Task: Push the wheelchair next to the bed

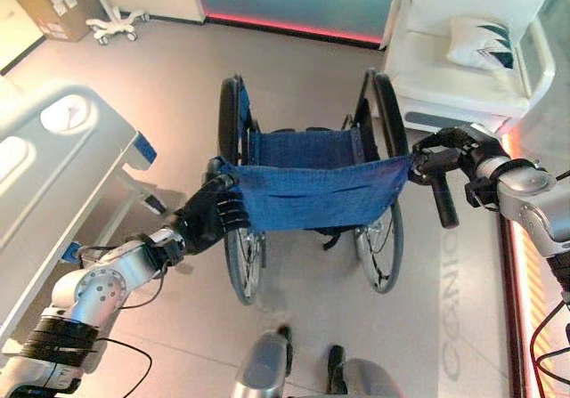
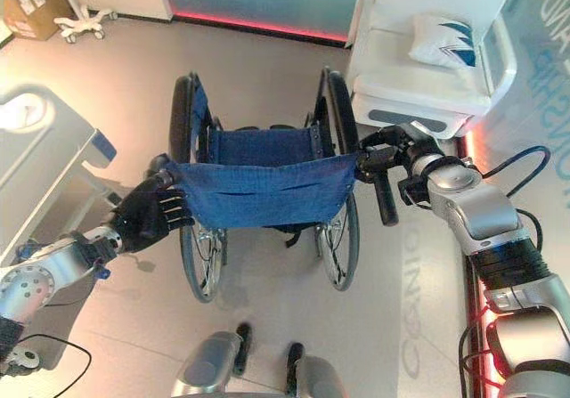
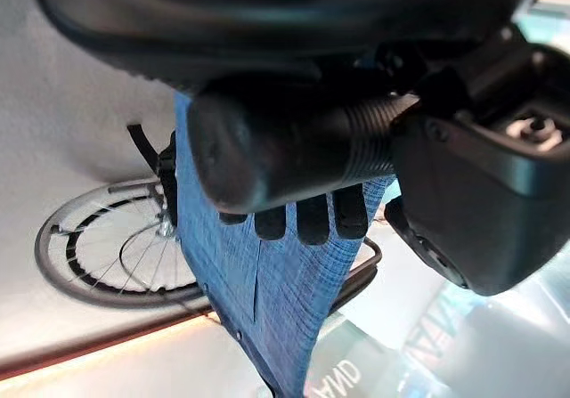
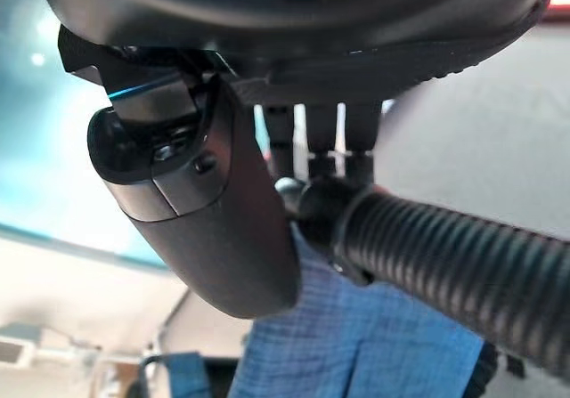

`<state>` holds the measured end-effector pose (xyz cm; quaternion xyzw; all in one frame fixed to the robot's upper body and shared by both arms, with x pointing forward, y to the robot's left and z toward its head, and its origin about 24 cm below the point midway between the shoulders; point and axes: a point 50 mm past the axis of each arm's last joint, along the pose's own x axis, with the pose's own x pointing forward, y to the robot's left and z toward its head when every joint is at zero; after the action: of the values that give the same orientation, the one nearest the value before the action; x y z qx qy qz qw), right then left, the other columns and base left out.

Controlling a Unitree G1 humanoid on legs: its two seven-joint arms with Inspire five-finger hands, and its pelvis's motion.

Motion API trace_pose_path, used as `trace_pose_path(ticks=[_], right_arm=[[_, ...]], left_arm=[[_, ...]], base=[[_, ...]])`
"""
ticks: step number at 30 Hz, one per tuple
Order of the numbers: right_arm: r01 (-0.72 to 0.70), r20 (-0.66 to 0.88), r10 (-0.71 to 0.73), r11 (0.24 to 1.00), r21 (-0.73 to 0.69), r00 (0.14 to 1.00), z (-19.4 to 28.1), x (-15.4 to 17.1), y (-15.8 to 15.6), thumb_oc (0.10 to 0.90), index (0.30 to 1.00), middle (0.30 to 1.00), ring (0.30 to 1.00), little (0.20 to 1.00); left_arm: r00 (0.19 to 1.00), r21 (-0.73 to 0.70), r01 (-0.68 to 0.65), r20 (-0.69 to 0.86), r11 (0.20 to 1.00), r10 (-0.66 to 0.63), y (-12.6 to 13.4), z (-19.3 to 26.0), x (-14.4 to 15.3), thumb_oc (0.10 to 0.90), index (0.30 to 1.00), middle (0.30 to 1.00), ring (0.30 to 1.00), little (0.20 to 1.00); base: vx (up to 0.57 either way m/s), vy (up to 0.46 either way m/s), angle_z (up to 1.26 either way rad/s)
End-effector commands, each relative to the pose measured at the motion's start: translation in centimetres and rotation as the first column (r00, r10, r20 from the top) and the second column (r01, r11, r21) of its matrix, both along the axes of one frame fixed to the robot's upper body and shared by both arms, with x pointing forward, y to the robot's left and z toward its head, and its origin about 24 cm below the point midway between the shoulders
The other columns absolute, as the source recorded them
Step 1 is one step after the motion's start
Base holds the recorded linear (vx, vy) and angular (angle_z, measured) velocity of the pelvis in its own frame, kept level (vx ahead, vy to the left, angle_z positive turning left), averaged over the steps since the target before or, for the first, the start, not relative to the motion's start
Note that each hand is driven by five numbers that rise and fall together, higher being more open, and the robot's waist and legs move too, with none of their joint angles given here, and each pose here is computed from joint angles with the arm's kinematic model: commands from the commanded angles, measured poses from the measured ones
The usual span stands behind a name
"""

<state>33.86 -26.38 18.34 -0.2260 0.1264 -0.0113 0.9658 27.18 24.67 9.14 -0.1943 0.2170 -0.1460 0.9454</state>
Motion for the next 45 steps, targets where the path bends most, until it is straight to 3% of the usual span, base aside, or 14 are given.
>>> trace_pose_path(ticks=[1,12,23,30,45], right_arm=[[-0.252,0.139,0.247,0.968,0.018,0.959,2.4,-0.2,4.8,0.400,0.300,0.300,0.300,0.300],[-0.278,0.200,0.255,0.956,0.094,0.946,1.8,0.5,5.8,0.400,0.300,0.300,0.300,0.300],[-0.323,0.204,0.307,0.945,0.051,0.930,4.5,1.0,6.8,0.400,0.300,0.300,0.300,0.300],[-0.353,0.219,0.337,0.935,0.037,0.916,5.1,1.3,8.0,0.400,0.300,0.300,0.300,0.300],[-0.344,0.232,0.331,0.939,0.016,0.915,4.5,1.7,8.7,0.400,0.300,0.300,0.300,0.300]], left_arm=[[0.859,-0.185,0.014,0.505,0.983,0.082,0.1,10.4,2.5,0.400,0.300,0.300,0.300,0.300],[0.830,-0.090,-0.019,0.555,0.996,0.066,2.8,13.3,2.9,0.400,0.300,0.300,0.300,0.300],[0.798,-0.135,-0.047,0.591,0.990,0.118,2.2,15.0,2.9,0.400,0.300,0.300,0.300,0.300],[0.798,-0.180,-0.101,0.573,0.979,0.188,3.6,12.5,2.3,0.400,0.300,0.300,0.300,0.300],[0.797,-0.219,-0.102,0.566,0.970,0.212,2.6,10.2,1.8,0.400,0.300,0.300,0.300,0.300]], base=[[0.35,0.005,-0.23],[0.29,-0.012,-0.25],[0.10,-0.209,0.30],[0.03,-0.168,0.11],[0.01,-0.087,0.28]])
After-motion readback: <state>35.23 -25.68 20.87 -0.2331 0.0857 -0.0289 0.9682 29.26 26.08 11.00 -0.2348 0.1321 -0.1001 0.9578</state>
